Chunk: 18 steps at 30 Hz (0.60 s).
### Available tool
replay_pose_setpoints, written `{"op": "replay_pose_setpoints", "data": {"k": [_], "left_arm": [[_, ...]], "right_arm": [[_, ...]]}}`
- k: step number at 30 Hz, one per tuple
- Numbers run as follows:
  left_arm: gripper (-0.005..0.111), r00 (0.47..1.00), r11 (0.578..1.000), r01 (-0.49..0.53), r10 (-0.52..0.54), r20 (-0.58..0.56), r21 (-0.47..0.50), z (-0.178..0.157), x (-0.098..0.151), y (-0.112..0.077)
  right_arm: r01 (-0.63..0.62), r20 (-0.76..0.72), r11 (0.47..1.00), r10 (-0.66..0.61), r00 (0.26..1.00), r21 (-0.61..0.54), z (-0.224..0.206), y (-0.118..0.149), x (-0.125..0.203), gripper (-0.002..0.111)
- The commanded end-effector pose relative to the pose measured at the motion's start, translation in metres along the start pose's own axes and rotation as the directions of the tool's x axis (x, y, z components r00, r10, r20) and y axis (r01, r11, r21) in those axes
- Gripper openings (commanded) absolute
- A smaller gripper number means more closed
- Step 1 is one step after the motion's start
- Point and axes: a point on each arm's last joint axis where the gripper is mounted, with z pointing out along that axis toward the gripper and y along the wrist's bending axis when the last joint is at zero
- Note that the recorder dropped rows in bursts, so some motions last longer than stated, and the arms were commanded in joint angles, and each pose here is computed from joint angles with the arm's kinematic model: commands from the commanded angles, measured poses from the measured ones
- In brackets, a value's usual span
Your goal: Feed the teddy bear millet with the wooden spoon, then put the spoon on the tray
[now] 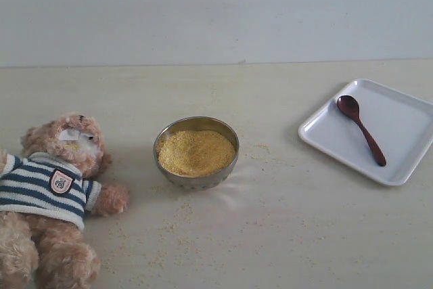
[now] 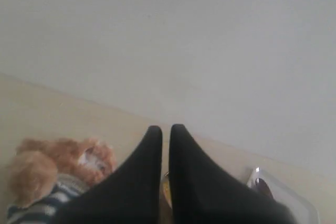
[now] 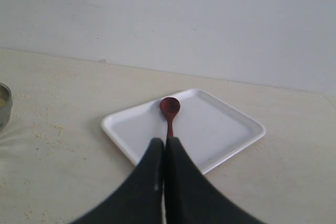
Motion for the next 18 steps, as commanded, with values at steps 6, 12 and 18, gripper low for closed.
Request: {"op": "replay_pose_setpoints", "data": {"k": [6,12,18], "left_arm": [[0.005,0.999,0.976,0.021,-0.026,-0.019,-0.218,-0.001,0.007,0.023],[0.005,0.997,0.950,0.018,0.005,0.073,-0.310,-0.001,0.011,0.040],[0.005,0.972,0.951,-0.047,0.114,0.206,-0.304,-0.001,0.007,0.045]], "right_arm": [[0.001,-0.001,1.000,-0.001,1.000,0.005,0.000,0.000,0.002,0.000],[0.001,-0.001,1.000,-0.001,1.000,0.005,0.000,0.000,0.002,0.000],[0.001,-0.001,1.000,-0.001,1.000,0.005,0.000,0.000,0.002,0.000]]}}
